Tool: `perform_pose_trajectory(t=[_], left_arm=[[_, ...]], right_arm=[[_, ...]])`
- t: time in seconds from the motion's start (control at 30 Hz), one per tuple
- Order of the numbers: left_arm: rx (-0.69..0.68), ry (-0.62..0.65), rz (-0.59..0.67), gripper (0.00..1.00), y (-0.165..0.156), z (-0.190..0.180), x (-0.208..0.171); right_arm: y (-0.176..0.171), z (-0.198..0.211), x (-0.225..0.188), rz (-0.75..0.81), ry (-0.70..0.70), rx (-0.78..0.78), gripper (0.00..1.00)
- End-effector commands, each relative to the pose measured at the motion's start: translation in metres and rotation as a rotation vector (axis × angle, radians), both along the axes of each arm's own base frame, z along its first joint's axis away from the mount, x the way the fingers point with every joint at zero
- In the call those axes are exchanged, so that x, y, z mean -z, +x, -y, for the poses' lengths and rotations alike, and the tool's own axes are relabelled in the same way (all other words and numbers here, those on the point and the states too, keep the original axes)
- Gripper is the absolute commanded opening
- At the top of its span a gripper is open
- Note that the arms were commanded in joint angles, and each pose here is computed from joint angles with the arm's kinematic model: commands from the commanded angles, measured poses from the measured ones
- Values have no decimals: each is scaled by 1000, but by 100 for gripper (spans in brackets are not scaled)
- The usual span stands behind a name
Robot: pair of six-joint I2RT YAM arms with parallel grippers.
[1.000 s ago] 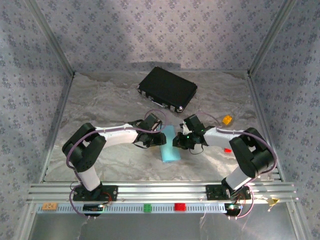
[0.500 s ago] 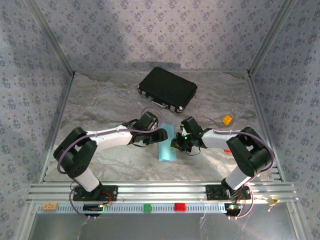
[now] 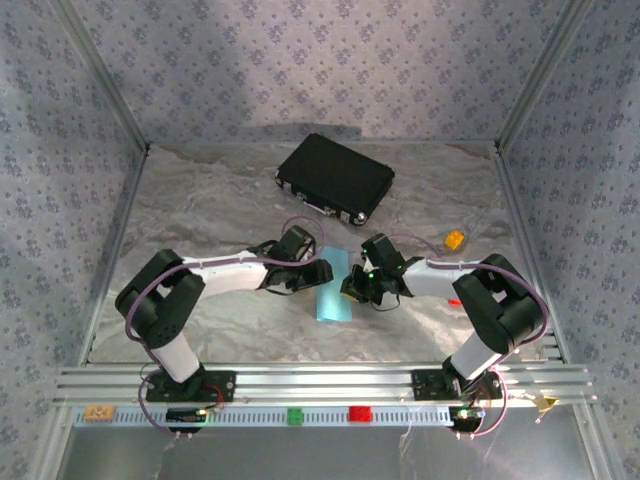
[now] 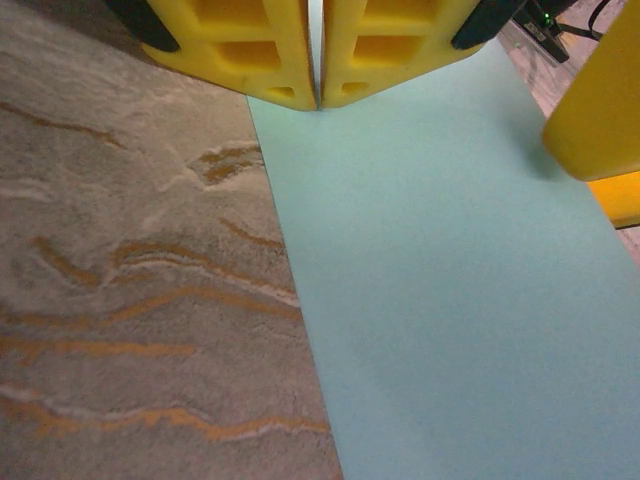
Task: Fold a paper plane with a square sheet of paper (pick it up from the middle)
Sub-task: Hold the square sheet of paper at the center of the table.
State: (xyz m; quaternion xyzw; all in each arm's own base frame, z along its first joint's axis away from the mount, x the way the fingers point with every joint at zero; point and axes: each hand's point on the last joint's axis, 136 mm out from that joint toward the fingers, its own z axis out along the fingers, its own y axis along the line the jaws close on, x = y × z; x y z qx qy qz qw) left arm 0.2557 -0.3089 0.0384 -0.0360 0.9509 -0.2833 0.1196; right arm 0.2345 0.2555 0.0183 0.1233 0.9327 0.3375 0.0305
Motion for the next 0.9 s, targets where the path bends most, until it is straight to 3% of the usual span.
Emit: perform_pose_trajectory(t=[0.0, 0.23, 0.4, 0.63, 0.87], left_arm=[[18, -20, -8, 54, 2, 6, 2], [36, 3, -32, 47, -2, 6, 13], [31, 47, -36, 44, -3, -1, 18], [40, 74, -37, 42, -3, -5, 21], [52, 97, -47, 42, -4, -6, 24]], right_arm=[[-11, 13, 17, -46, -70, 26, 13], [-8, 8, 11, -22, -42, 18, 15], [6, 7, -17, 78, -9, 3, 18], [24, 51, -53, 181, -71, 75, 22], [23, 78, -47, 157, -64, 150, 23]])
